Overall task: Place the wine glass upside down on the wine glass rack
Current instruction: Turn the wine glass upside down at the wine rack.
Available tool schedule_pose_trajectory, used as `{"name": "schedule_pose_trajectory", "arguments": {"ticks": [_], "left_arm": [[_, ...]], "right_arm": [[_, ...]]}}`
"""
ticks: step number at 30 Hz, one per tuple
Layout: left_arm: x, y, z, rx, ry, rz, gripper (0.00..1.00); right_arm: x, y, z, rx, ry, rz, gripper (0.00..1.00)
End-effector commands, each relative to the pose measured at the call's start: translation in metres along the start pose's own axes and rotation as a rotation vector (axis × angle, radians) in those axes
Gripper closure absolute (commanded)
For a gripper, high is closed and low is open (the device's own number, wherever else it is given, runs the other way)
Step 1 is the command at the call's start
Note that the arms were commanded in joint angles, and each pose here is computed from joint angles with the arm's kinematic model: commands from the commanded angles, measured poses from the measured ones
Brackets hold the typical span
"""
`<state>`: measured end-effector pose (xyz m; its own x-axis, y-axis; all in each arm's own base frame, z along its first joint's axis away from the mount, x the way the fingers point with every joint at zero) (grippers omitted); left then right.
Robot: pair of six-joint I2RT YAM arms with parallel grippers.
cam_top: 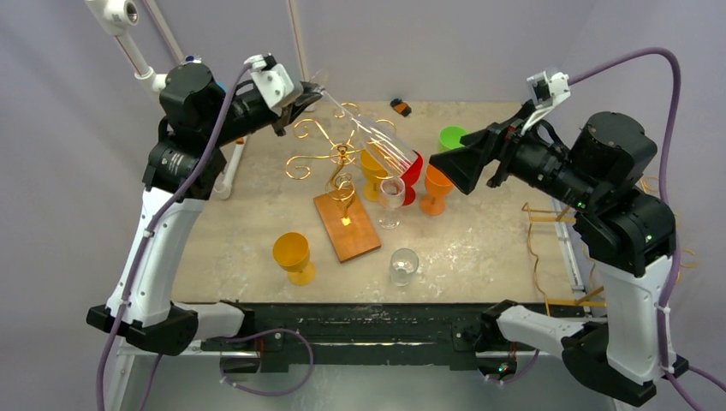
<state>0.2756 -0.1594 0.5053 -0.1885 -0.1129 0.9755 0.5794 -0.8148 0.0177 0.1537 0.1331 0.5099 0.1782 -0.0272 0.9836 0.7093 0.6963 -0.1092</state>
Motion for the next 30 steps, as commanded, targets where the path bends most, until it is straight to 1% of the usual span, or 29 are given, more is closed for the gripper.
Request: {"name": "schedule_pose_trajectory", "arguments": {"ticks": [1,3,6,9,15,21,23,26,28,29,30], "left_arm": [[0.034,-0.019,-0.020,-0.109,0.225,-0.142,1.00],[0.035,-0.024,-0.031,-0.166,0.307,-0.202,1.00],[0.043,-0.030,-0.040,-0.212,0.377,-0.262,1.00],[0.046,-0.034,-0.043,-0.227,0.417,-0.263,1.00],[0.045,-0.037,-0.046,-0.241,0.434,-0.256,1.00],[0.040,-0.041,-0.048,-0.241,0.465,-0.243,1.00],[0.041,-0.042,-0.049,-0.244,0.469,-0.248,1.00],[0.045,-0.046,-0.053,-0.260,0.473,-0.261,1.00],[0.045,-0.048,-0.056,-0.272,0.460,-0.265,1.00],[0.045,-0.049,-0.057,-0.277,0.448,-0.265,1.00],[0.044,-0.050,-0.059,-0.282,0.433,-0.262,1.00]], "right_arm": [[0.009,0.013,0.012,0.147,-0.038,0.005,0.01],[0.011,0.027,0.016,0.213,-0.027,0.008,0.01],[0.010,0.045,0.022,0.280,-0.022,0.028,0.01],[0.004,0.056,0.043,0.375,-0.032,0.046,0.01],[-0.017,0.075,0.074,0.504,-0.055,0.120,0.01],[-0.037,0.077,0.089,0.564,-0.037,0.131,0.01],[-0.041,0.077,0.089,0.559,-0.031,0.136,0.09],[-0.045,0.077,0.085,0.516,-0.023,0.124,0.32],[-0.049,0.078,0.080,0.472,-0.020,0.108,0.50],[-0.054,0.081,0.077,0.449,-0.014,0.107,0.60],[-0.058,0.083,0.075,0.427,-0.010,0.103,0.78]]}}
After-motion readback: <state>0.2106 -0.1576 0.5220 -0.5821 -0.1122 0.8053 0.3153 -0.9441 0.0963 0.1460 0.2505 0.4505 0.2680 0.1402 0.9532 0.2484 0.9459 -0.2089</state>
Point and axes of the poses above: each gripper's point midway between its finger pads, its own y axis out along the fingers, its own z axis along the line the jaws close on, x = y × z, the point moved 6 cm from there along -y, back along the fingers, and after that the axes turned 12 degrees about -y, right-handed, at the moved point
